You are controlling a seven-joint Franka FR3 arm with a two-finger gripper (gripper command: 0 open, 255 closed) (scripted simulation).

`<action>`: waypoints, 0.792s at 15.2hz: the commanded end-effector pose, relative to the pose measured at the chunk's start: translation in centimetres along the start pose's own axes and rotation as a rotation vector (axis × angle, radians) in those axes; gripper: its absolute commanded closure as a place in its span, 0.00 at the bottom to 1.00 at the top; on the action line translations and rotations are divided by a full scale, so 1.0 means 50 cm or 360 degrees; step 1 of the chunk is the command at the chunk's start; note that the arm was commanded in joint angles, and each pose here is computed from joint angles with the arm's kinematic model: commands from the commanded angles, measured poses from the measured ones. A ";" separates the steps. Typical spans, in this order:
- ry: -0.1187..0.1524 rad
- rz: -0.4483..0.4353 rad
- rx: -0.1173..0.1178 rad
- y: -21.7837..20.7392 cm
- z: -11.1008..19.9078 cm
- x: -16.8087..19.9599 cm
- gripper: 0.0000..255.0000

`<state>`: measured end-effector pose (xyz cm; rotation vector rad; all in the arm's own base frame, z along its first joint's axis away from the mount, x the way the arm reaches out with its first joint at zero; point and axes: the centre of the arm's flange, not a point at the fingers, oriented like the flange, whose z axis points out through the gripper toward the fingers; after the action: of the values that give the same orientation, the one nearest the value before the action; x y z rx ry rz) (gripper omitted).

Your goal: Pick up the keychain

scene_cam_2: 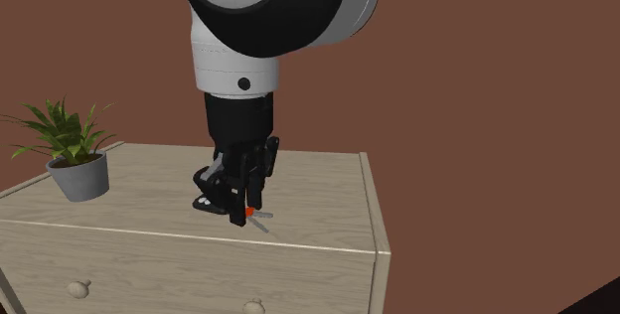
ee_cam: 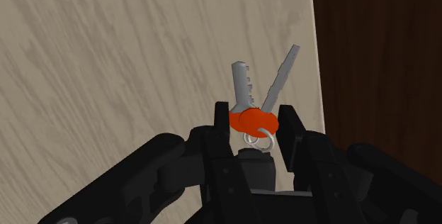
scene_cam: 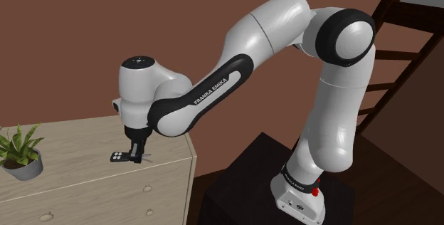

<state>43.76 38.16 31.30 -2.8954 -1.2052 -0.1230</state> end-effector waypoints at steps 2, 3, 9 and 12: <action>-0.0006 0.0005 -0.0001 0.005 0.004 0.000 1.00; -0.0006 0.0005 -0.0001 0.004 0.005 -0.001 1.00; -0.0006 0.0005 -0.0001 0.004 -0.050 0.002 1.00; -0.0006 0.0005 -0.0001 0.005 -0.082 0.004 1.00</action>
<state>43.80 38.13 34.85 -2.8991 -1.2009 -0.1189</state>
